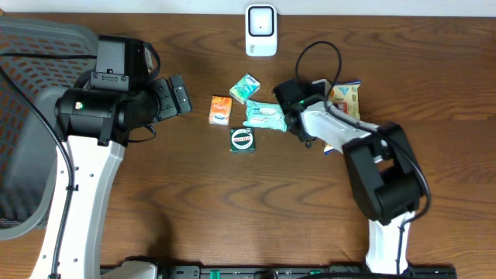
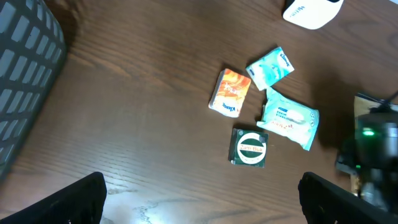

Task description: Scan the item barcode

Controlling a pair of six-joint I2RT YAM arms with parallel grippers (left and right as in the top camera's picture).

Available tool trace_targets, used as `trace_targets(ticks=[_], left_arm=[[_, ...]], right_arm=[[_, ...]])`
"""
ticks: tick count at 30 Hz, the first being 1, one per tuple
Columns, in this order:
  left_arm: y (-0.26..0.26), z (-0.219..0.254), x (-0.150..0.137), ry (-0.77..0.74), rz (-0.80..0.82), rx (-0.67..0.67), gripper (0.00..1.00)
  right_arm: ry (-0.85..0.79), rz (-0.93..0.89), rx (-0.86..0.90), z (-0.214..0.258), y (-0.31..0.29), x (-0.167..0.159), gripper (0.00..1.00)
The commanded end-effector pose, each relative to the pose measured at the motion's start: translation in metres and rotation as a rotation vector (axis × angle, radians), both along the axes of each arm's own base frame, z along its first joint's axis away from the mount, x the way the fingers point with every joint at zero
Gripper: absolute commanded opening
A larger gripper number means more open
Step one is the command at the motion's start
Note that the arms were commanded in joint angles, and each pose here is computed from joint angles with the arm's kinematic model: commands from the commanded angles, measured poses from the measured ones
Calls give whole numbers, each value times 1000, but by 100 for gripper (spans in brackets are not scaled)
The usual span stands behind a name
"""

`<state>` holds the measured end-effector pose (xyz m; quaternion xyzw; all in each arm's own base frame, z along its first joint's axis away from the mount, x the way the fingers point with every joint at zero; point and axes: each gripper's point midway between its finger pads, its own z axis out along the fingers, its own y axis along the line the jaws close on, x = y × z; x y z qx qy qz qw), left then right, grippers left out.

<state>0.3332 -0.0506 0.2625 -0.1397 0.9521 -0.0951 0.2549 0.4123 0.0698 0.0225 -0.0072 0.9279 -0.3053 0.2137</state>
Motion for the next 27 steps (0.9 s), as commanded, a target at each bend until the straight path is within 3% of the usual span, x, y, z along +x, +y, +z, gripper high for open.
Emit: trace_targets(ticks=[1, 8, 13, 19, 27], left_arm=[[2, 4, 1, -10, 3, 7, 98], [2, 4, 1, -10, 3, 7, 98], [2, 4, 1, -10, 3, 7, 98], [2, 4, 1, -10, 3, 7, 98], [2, 4, 1, -10, 3, 7, 97]], right_arm=[[0, 26, 286, 17, 32, 1, 1], [-68, 79, 743, 84, 55, 11, 1], [16, 134, 1087, 95, 67, 8, 1], [151, 323, 1452, 100, 80, -4, 1], [206, 180, 1571, 56, 49, 3, 1]])
